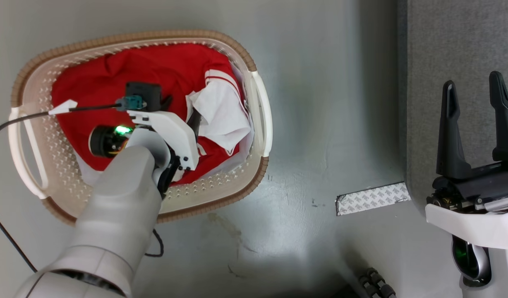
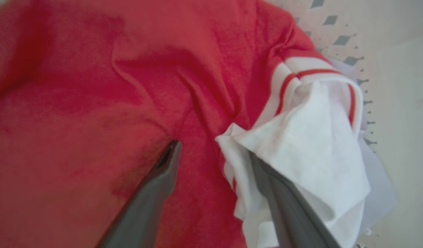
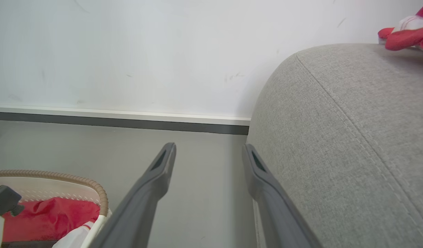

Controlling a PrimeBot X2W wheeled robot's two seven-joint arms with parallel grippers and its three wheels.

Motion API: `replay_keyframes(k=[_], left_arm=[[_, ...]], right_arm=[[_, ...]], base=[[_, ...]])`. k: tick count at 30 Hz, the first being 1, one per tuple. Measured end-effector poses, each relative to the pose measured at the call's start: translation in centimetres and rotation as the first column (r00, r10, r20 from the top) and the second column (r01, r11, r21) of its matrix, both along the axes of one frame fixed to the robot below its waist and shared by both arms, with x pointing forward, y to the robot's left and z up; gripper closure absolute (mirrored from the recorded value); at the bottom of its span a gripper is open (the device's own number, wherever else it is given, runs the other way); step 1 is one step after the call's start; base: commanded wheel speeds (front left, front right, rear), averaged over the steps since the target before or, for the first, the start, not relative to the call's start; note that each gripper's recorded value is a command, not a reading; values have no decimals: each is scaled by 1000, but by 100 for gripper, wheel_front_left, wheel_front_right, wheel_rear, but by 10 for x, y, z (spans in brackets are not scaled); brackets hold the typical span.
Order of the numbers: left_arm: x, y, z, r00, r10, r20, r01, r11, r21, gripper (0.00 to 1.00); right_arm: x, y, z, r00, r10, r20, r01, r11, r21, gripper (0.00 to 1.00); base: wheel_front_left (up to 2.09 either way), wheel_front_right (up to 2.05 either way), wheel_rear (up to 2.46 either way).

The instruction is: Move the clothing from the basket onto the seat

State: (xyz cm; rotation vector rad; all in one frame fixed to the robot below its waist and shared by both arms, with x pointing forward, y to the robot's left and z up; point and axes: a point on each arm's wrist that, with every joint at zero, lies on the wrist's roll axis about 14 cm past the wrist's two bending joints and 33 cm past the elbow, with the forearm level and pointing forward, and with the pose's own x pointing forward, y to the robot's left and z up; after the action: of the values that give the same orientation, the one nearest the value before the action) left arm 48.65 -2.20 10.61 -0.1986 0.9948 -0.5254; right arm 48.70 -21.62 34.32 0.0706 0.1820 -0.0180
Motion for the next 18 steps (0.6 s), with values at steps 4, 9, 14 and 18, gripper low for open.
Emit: replay_keyframes(k=[4, 9, 14, 18], left_arm=[[1, -1, -4, 999, -28, 21, 28, 1000, 5, 0], [-2, -1, -11, 999, -48, 18, 48, 999, 11, 0], [-4, -4, -15, 996, -87, 28, 87, 996, 18, 0], [-9, -7, -19, 991, -130, 33, 129, 991, 25, 9]], right_arm=[[0, 0, -7, 1000, 3, -13, -3, 1000, -5, 0], [-2, 1, -17, 999, 5, -37, -5, 1000, -4, 0], [-3, 3, -24, 999, 6, -51, -6, 1000, -1, 0], [-7, -1, -30, 998, -4, -67, 3, 1000, -9, 0]], base=[[0, 0, 0], [0, 0, 0], [0, 0, 0], [0, 0, 0]])
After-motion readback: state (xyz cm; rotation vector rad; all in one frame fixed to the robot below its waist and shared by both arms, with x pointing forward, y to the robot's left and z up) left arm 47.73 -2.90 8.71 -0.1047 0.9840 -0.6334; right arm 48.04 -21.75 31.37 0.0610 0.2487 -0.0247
